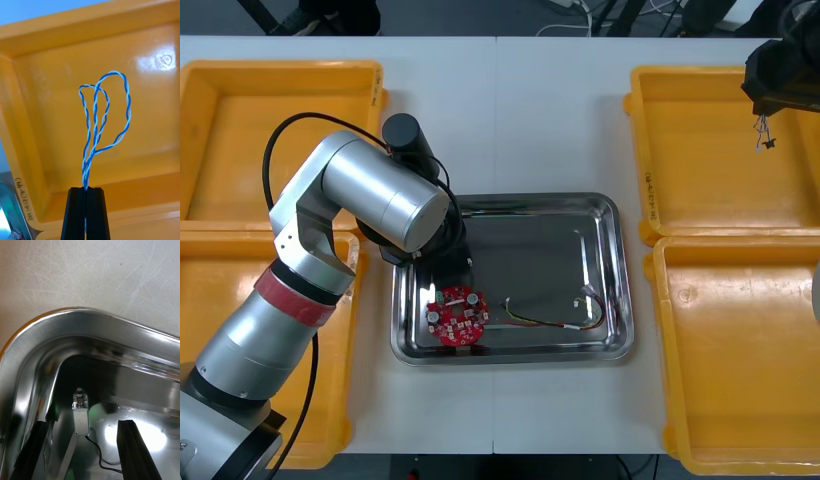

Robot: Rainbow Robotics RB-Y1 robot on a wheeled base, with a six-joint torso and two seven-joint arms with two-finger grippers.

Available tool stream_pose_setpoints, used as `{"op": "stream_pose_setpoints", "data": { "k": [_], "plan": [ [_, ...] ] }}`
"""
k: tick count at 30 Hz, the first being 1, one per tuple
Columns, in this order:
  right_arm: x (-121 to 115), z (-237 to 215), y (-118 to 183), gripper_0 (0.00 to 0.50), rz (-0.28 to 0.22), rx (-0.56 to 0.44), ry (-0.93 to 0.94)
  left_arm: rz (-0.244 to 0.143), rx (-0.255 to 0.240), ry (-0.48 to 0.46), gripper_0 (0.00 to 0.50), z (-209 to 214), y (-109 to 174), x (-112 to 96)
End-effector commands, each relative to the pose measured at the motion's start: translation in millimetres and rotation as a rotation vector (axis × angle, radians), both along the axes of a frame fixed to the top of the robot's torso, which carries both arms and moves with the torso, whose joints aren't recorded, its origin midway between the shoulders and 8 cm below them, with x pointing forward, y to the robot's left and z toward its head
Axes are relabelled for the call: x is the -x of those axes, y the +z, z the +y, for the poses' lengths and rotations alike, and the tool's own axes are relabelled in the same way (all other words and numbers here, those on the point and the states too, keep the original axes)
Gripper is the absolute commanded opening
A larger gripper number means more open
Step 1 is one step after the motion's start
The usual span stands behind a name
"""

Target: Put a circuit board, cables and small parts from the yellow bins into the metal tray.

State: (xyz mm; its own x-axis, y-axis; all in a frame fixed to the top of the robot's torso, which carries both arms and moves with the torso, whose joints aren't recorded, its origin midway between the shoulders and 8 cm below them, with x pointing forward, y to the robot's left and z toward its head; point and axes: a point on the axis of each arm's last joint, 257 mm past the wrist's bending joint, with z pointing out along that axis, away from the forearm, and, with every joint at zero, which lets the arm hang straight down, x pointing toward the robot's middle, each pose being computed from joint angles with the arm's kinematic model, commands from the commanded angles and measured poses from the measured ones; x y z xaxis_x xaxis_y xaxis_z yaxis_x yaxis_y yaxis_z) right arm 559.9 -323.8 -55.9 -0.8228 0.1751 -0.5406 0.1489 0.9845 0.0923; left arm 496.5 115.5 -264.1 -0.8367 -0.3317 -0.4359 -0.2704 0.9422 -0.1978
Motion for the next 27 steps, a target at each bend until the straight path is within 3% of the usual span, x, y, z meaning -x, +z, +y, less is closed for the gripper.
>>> {"op": "stream_pose_setpoints", "data": {
  "k": [1,5,10,17,20,27],
  "plan": [
    [2.7,21.0,25.1,0.0,-0.095,0.013,0.113,-0.02,-0.005,-0.105,0.5,-20.5,15.5,10.4],
    [5.3,52.0,38.9,0.0,-0.155,0.021,0.199,-0.033,0.022,-0.108,0.5,-22.9,36.1,16.2],
    [11.0,86.9,40.8,0.0,-0.188,0.073,0.297,-0.062,0.064,-0.11,0.5,-23.5,64.7,21.2],
    [32.5,137.5,17.1,0.0,-0.194,0.159,0.472,-0.145,0.124,-0.084,0.5,-12.8,116.8,17.3],
    [41.2,155.6,8.5,0.0,-0.184,0.168,0.549,-0.162,0.134,-0.064,0.5,-5.6,135.4,11.8],
    [54.5,175.4,-12.6,0.0,-0.163,0.29,0.798,-0.18,0.106,-0.009,0.5,20.7,167.6,-4.8]
  ]
}}
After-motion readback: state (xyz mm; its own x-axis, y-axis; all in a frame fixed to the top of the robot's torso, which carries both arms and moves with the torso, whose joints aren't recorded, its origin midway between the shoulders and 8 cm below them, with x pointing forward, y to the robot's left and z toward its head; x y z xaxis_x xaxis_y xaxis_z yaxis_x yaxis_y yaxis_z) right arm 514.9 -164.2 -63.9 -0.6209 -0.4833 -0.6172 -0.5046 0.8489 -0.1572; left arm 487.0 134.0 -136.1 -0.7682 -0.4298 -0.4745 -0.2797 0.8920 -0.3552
